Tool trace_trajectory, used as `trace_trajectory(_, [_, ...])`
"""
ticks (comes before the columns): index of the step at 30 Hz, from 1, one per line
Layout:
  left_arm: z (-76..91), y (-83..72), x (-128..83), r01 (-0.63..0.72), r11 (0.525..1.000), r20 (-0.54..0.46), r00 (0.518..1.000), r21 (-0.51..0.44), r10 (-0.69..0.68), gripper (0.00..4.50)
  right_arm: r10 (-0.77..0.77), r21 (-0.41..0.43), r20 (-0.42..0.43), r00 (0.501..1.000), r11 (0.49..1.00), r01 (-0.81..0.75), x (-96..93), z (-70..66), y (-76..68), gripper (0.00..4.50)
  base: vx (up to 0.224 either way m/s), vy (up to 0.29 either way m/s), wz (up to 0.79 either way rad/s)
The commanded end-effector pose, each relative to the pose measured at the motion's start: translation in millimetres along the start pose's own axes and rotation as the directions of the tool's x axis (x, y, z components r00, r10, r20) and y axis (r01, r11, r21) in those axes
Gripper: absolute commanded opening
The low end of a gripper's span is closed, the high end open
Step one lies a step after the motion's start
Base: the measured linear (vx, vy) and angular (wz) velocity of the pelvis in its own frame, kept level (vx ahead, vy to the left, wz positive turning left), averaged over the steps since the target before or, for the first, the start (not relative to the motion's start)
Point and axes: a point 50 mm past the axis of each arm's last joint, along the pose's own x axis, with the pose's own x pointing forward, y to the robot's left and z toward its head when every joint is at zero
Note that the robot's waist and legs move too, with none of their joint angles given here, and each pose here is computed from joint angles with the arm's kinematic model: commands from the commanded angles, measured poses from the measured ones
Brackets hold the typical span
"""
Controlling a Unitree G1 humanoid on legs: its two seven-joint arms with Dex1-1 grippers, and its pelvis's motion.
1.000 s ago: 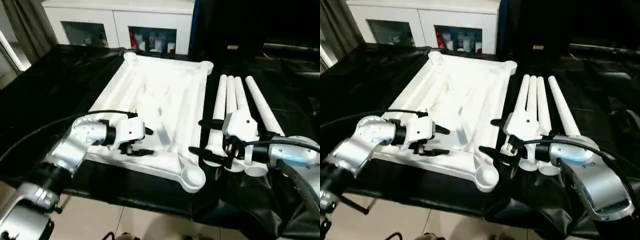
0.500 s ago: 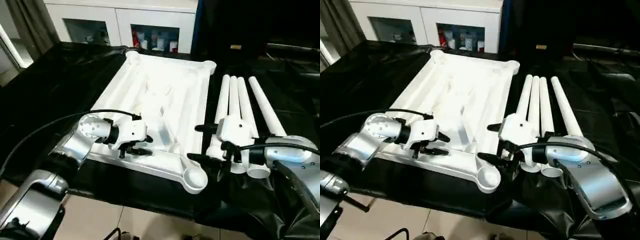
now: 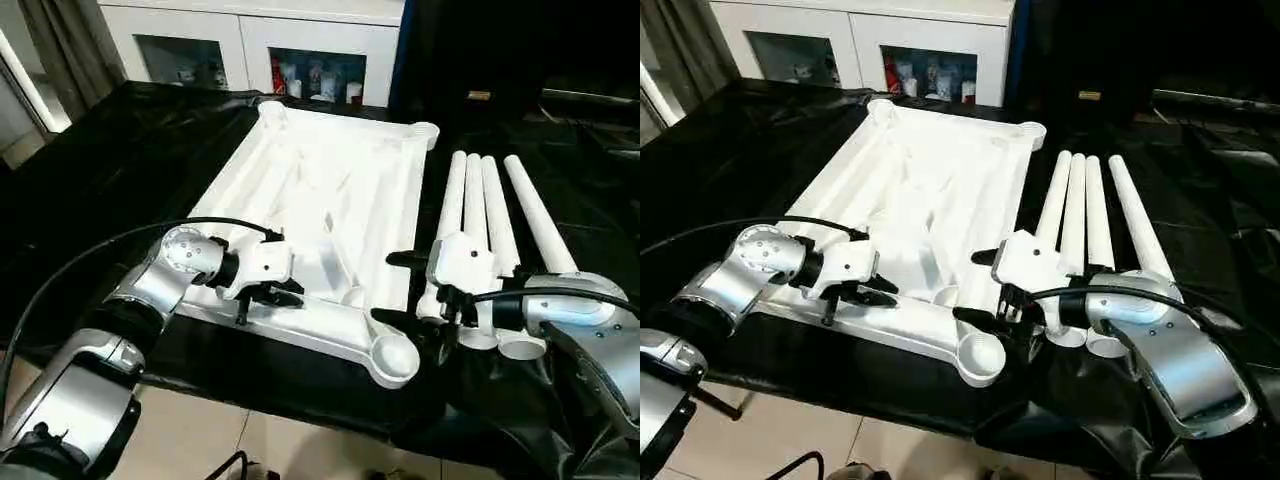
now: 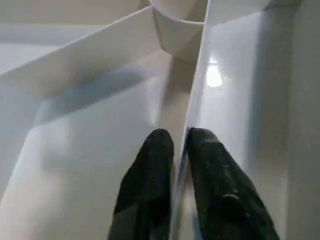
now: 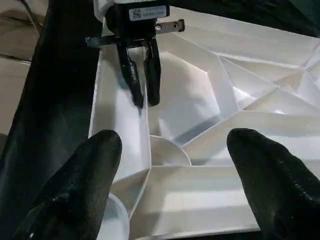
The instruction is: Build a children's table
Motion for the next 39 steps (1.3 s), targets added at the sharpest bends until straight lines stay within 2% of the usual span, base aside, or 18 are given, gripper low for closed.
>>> trace_trajectory(1, [3.4, 5.6, -3.5, -0.024, 1.0, 0.009, 1.0, 0.007, 0.024, 0.54, 0.006, -0.009, -0.002, 1.0, 1.0, -0.006, 2.3, 1.0, 0.4, 3.76, 0.0, 0.0, 0.0])
trace_trajectory(6, [-0.4, 8.4, -9.4, -0.06, 0.998, 0.004, 0.998, -0.008, 0.06, 0.26, 0.004, -0.013, 0.004, 1.0, 1.0, -0.004, 4.5, 2.1, 1.1, 3.76, 0.0, 0.0, 0.0])
trace_trajectory(9, [-4.6, 12.5, -20.8, -0.102, 0.995, -0.019, 0.995, -0.009, 0.102, 0.05, 0.0, -0.013, 0.008, 1.0, 1.0, 0.0, 6.1, 2.5, 1.1, 3.76, 0.0, 0.0, 0.0])
trace_trajectory(19, [-15.7, 22.1, -54.9, -0.221, 0.975, -0.085, 0.971, 0.031, 0.223, 0.02, -0.018, -0.03, 0.009, 1.0, 0.999, 0.018, 9.8, 3.0, -1.3, 3.76, 0.0, 0.0, 0.0])
trace_trajectory(20, [-17.8, 23.7, -63.2, -0.251, 0.967, -0.092, 0.963, 0.053, 0.255, 0.02, -0.028, -0.036, 0.007, 1.0, 0.999, 0.028, 10.2, 2.6, -2.3, 3.76, 0.0, 0.0, 0.0])
trace_trajectory(23, [-19.4, 23.7, -67.5, -0.256, 0.965, -0.095, 0.961, 0.058, 0.261, 0.02, -0.033, -0.039, 0.004, 0.999, 0.999, 0.033, 10.5, 2.1, -2.7, 3.76, 0.0, 0.0, 0.0])
trace_trajectory(29, [-16.4, 29.7, -85.1, -0.294, 0.937, -0.116, 0.941, 0.188, 0.318, 0.02, -0.05, -0.053, 0.001, 0.999, 0.997, 0.05, 13.1, 0.9, -3.4, 3.76, 0.0, 0.0, 0.0])
trace_trajectory(37, [-14.0, 34.1, -89.3, -0.286, 0.899, -0.175, 0.918, 0.332, 0.356, 0.02, -0.071, -0.061, 0.002, 0.997, 0.996, 0.071, 14.9, 0.2, -3.7, 3.76, 0.0, 0.0, 0.0])
trace_trajectory(39, [-14.1, 34.6, -88.8, -0.289, 0.895, -0.177, 0.915, 0.339, 0.362, 0.02, -0.073, -0.062, 0.003, 0.997, 0.995, 0.073, 15.5, 0.2, -3.6, 3.76, 0.0, 0.0, 0.0])
